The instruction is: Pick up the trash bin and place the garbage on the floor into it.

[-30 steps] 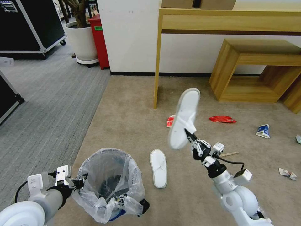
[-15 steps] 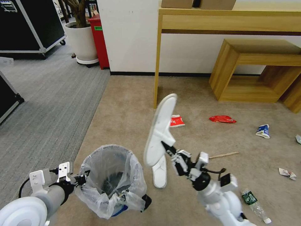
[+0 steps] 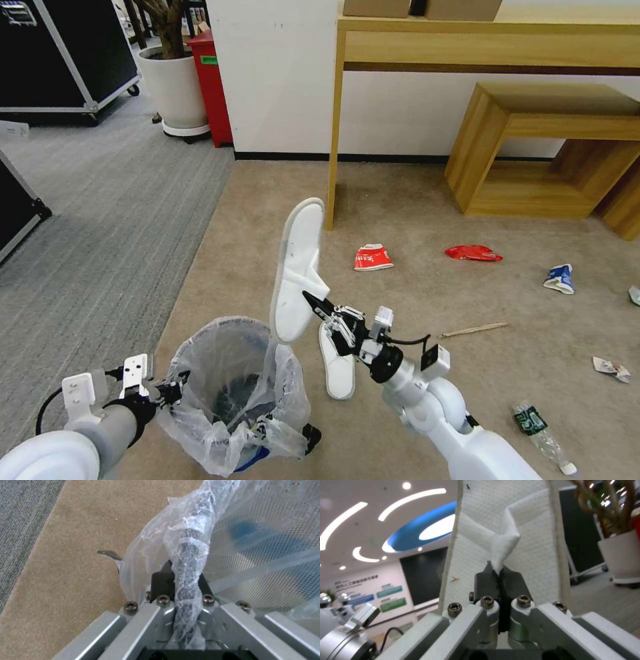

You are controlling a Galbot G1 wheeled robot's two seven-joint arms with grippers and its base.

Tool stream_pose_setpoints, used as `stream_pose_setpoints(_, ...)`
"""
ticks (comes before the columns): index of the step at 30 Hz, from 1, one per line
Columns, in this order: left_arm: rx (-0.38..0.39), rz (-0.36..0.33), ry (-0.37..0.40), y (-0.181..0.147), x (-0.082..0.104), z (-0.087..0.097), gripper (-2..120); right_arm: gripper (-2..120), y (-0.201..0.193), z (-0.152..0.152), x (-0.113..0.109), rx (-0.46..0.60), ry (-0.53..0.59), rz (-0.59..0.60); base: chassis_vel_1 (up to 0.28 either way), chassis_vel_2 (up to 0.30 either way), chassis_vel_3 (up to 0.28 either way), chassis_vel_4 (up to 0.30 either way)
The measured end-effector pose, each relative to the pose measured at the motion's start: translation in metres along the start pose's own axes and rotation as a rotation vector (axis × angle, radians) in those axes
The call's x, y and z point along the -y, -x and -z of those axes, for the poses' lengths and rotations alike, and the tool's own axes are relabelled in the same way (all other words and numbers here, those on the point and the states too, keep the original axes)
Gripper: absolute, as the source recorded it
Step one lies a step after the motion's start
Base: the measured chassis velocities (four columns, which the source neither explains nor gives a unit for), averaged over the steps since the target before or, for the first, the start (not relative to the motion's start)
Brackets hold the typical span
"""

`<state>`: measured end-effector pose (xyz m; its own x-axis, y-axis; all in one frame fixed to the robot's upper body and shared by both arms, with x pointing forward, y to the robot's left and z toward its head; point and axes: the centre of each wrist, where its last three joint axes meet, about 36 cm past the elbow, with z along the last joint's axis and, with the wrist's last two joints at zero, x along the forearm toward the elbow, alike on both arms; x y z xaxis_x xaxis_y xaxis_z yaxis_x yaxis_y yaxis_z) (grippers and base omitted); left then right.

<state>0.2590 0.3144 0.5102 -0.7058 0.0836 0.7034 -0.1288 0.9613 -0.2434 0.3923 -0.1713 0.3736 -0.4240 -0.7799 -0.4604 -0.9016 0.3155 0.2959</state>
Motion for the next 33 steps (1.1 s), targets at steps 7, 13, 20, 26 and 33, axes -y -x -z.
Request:
stream_pose_setpoints(7, 0.001, 0.012, -0.013, 0.001, -0.002, -0.004, 0, 0, 0.009, 0.002, 0.002, -0.076, 0.038, 0.037, 0.000, 0.000, 0.000, 0.000)
stream_pose_setpoints(13, 0.003, 0.018, -0.021, 0.001, -0.004, -0.009, 0, 0, 0.025, -0.004, 0.000, -0.104, 0.074, 0.060, 0.000, 0.000, 0.000, 0.000)
stream_pose_setpoints(20, 0.009, 0.021, -0.029, 0.000, -0.004, -0.011, 0, 0, 0.038, -0.013, 0.005, -0.155, 0.079, 0.086, 0.000, 0.000, 0.000, 0.000)
stream_pose_setpoints(26, 0.013, 0.024, -0.031, 0.000, -0.005, -0.010, 0, 0, 0.054, -0.036, 0.007, -0.205, 0.094, 0.112, 0.000, 0.000, 0.000, 0.000)
stream_pose_setpoints(33, 0.015, 0.025, -0.030, 0.000, -0.006, -0.009, 0, 0, 0.069, -0.060, -0.005, -0.237, 0.123, 0.133, 0.000, 0.000, 0.000, 0.000)
